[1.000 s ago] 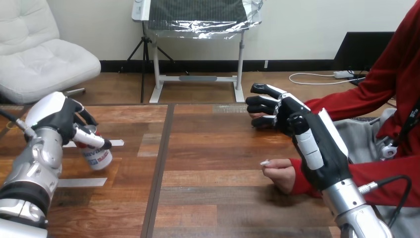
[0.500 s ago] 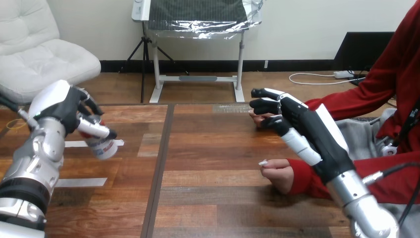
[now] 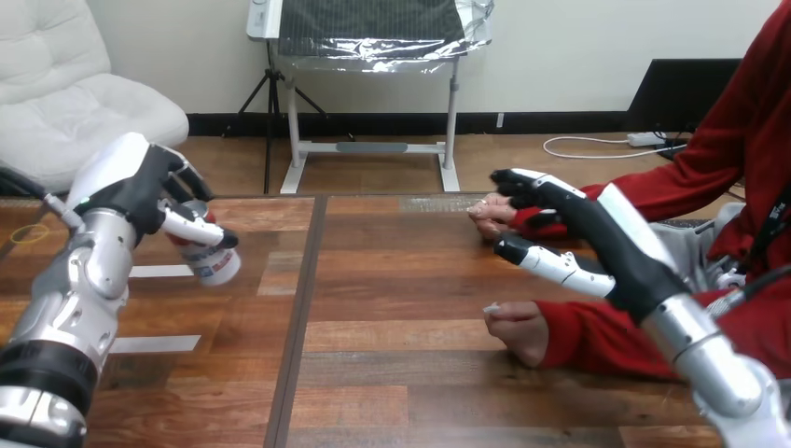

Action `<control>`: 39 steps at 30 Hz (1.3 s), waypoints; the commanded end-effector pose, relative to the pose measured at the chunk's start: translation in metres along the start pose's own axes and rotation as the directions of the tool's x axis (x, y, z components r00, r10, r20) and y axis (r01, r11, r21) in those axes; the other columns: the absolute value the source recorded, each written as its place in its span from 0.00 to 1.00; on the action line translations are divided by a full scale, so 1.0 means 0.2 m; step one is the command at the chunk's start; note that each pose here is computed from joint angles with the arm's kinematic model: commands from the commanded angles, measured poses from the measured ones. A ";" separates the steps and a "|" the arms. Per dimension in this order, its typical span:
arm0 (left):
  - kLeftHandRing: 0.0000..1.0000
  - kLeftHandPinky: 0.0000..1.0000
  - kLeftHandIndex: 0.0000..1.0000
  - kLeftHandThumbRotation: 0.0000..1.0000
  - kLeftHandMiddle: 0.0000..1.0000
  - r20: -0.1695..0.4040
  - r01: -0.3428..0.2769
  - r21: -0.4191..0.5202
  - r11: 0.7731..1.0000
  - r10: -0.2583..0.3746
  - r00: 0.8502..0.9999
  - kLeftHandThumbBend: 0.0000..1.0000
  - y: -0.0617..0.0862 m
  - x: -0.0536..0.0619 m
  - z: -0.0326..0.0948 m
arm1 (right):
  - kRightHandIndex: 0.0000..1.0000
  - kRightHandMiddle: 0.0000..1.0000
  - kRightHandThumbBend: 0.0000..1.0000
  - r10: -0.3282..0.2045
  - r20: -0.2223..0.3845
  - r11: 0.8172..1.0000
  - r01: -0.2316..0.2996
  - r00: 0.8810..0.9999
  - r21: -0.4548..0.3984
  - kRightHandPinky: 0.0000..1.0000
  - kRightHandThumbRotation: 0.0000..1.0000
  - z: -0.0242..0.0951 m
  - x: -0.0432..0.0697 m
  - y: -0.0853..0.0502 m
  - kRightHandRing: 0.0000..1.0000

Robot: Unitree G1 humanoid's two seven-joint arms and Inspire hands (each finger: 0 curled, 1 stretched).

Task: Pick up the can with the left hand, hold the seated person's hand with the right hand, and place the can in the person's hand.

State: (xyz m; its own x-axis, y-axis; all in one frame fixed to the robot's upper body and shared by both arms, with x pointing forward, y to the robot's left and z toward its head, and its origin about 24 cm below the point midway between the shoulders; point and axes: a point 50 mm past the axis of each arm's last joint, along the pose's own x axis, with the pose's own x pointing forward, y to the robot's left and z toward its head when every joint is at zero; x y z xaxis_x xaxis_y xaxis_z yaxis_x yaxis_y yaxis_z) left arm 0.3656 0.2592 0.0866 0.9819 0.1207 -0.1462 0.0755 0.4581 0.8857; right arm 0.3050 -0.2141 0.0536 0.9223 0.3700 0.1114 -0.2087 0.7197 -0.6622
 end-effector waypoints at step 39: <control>0.40 0.35 0.46 0.00 0.46 0.172 -0.102 -0.034 0.994 0.107 0.979 0.76 0.20 -0.08 0.16 | 0.86 0.87 1.00 0.205 -0.236 0.896 -0.279 0.950 -0.346 0.70 0.65 -0.06 0.15 -0.32 0.84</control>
State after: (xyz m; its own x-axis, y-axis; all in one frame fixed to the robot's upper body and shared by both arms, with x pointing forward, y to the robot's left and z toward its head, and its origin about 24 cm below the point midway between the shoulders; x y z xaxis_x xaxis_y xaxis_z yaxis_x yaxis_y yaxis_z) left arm 0.3546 0.2429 0.1027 0.9955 0.0214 -0.0920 0.0708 0.4753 0.8770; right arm 0.3335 -0.2547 0.0597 0.9071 0.3500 -0.2336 -0.3652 0.3790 -0.8503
